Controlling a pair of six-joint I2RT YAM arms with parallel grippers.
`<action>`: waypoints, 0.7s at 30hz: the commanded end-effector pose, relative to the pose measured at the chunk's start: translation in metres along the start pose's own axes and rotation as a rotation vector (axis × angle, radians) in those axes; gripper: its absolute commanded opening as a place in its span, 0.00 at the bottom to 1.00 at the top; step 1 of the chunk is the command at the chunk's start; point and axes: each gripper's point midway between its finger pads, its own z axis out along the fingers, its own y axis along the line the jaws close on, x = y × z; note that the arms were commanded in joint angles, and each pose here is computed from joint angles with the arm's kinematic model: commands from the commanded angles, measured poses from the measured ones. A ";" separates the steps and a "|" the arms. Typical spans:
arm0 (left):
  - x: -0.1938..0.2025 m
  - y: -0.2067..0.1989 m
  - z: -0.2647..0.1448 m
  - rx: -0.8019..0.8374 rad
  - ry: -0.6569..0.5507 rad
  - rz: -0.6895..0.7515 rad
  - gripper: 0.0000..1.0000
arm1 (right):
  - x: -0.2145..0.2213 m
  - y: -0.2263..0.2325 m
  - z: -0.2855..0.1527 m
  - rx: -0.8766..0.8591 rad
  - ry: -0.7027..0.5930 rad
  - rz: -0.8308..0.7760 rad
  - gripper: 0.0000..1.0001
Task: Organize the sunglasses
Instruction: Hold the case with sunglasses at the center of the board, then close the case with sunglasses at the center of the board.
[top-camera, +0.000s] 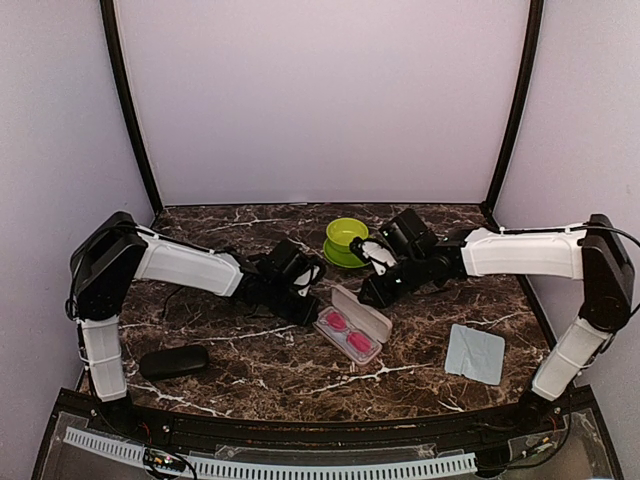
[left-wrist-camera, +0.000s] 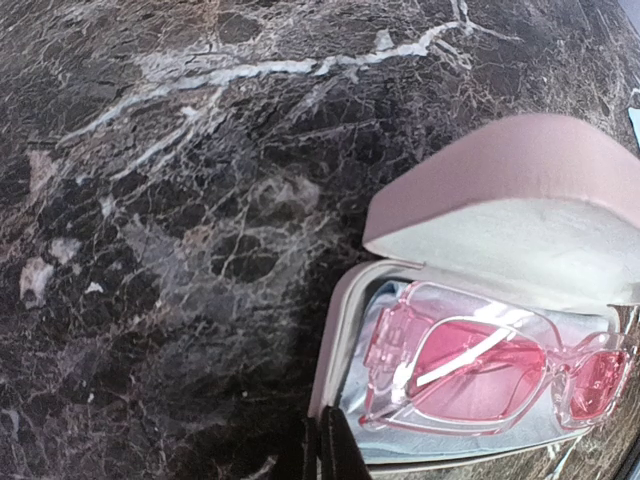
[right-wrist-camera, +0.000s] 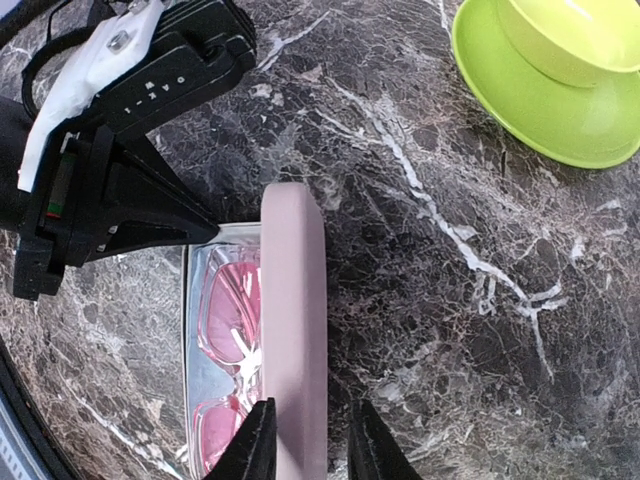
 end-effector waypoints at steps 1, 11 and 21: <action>0.010 0.005 -0.011 -0.056 0.008 -0.036 0.00 | 0.000 0.001 -0.005 -0.017 -0.021 0.020 0.24; 0.011 0.004 -0.013 -0.079 -0.010 -0.046 0.00 | 0.010 0.008 0.000 -0.097 -0.025 0.087 0.26; 0.012 0.003 -0.013 -0.095 -0.017 -0.053 0.00 | 0.012 0.023 -0.005 -0.203 -0.071 0.147 0.22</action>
